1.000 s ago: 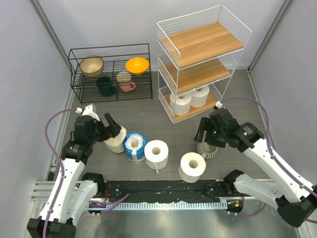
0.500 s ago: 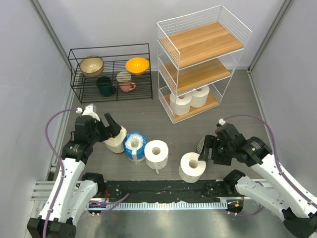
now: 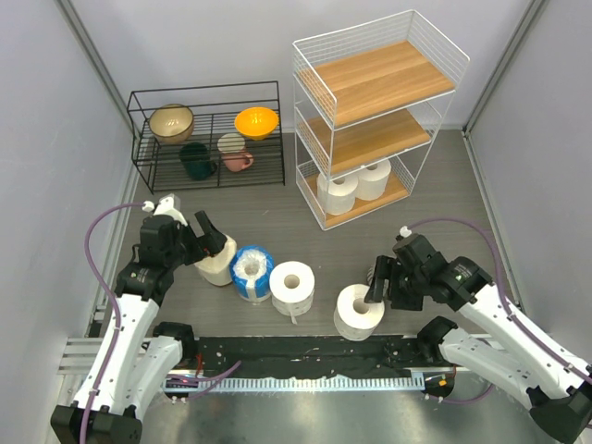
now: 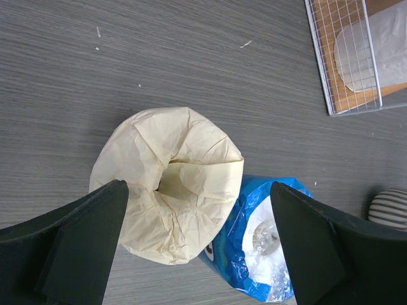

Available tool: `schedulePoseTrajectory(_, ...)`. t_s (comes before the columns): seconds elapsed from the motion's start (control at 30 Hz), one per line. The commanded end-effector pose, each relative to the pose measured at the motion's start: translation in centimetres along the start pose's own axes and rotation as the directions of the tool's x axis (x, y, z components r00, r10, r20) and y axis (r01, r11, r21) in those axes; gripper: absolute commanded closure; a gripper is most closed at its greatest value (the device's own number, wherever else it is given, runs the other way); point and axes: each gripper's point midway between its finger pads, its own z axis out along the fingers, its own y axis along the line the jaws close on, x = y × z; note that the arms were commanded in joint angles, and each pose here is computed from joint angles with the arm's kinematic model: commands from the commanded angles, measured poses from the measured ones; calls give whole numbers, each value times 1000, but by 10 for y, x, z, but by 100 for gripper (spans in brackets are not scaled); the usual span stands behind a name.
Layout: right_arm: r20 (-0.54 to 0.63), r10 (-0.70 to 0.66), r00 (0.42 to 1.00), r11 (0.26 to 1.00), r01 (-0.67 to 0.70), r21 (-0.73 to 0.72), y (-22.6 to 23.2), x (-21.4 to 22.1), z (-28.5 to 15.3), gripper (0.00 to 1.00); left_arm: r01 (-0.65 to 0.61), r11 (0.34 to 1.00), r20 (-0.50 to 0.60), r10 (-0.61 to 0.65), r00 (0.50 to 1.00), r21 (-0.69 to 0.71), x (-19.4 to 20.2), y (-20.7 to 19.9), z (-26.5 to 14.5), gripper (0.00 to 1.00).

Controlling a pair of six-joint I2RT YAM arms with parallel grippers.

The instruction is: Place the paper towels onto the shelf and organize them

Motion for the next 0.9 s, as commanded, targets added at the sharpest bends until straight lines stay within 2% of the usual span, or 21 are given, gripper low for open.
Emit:
schedulePoseTrajectory(0.0, -20, -17, 1000, 999, 16, -39, 8, 4, 5, 26, -13, 1000, 18, 13, 1000, 28, -5, -6, 1, 1)
schedulePoseTrajectory(0.3, -37, -33, 999, 999, 31, -41, 10, 9, 16, 28, -13, 1000, 17, 13, 1000, 26, -5, -6, 1, 0)
schedulePoseTrajectory(0.43, -34, -40, 999, 999, 39, -26, 9, 9, 21, 35, -12, 1000, 15, 12, 1000, 27, -4, -6, 1, 0)
schedulePoseTrajectory(0.53, -35, -45, 998, 999, 44, -22, 8, 11, 24, 43, -13, 999, 16, 13, 1000, 29, -4, -6, 1, 0)
schedulePoseTrajectory(0.57, -33, -45, 998, 999, 44, -25, 8, 11, 24, 50, -13, 999, 14, 13, 1000, 29, -4, -6, 1, 0)
schedulePoseTrajectory(0.7, 17, -56, 998, 995, 57, -85, 20, 2, 14, 64, -13, 999, 17, 12, 1000, 30, -5, -6, 1, 0)
schedulePoseTrajectory(0.8, 105, -56, 993, 981, 74, -178, 41, -15, -5, 70, -12, 1000, 15, 12, 1000, 28, -4, -6, 1, 0)
schedulePoseTrajectory(0.87, 158, -52, 986, 976, 84, -203, 49, -25, -16, 70, -14, 999, 16, 13, 1000, 32, -5, -7, 1, 0)
